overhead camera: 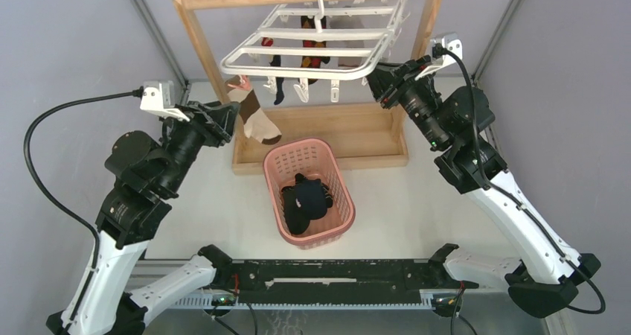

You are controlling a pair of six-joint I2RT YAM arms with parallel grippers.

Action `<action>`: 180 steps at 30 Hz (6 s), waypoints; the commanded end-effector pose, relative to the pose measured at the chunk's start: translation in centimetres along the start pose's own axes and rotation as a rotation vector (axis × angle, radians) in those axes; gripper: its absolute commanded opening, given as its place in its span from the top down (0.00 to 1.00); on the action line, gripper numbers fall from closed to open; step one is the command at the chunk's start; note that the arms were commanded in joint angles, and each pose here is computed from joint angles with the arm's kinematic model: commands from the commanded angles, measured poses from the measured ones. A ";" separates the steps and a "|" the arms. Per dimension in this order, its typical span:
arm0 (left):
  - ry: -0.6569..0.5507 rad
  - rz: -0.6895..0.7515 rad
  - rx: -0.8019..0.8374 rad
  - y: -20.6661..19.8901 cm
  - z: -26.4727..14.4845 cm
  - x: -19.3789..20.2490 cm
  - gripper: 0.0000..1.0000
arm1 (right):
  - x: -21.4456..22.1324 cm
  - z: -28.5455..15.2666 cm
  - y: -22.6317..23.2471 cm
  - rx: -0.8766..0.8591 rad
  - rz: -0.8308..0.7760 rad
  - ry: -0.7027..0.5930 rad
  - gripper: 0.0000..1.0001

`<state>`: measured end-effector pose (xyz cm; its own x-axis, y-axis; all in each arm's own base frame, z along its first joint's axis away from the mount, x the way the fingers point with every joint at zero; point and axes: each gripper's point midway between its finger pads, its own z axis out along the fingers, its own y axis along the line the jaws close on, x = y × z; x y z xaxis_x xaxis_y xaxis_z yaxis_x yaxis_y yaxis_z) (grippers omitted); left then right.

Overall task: Remove the socks clipped to the hanger
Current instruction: Adjust the hanger on the clothesline.

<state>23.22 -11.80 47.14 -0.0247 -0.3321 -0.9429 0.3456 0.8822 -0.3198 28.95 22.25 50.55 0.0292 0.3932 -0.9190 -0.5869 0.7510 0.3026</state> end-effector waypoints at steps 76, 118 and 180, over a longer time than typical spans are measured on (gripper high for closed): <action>-0.023 0.029 -0.090 2.2 -2.9 -1.1 0.00 | 1.3 2.3 -20.5 0.254 0.241 -0.001 0.62; 0.022 0.033 -0.097 2.4 -1.3 1.4 0.00 | 11.0 -7.6 -13.4 0.352 0.104 0.219 0.29; 0.017 0.035 -0.105 3.0 -2.1 2.0 0.00 | 4.1 0.7 9.5 0.047 -0.173 -0.080 0.24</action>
<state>22.37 -9.28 43.77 -0.0567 -0.2931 -0.9544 0.2409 0.9237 -0.2979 24.00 31.08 46.32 0.1389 0.2260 -0.9642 -0.5098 0.8510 0.1260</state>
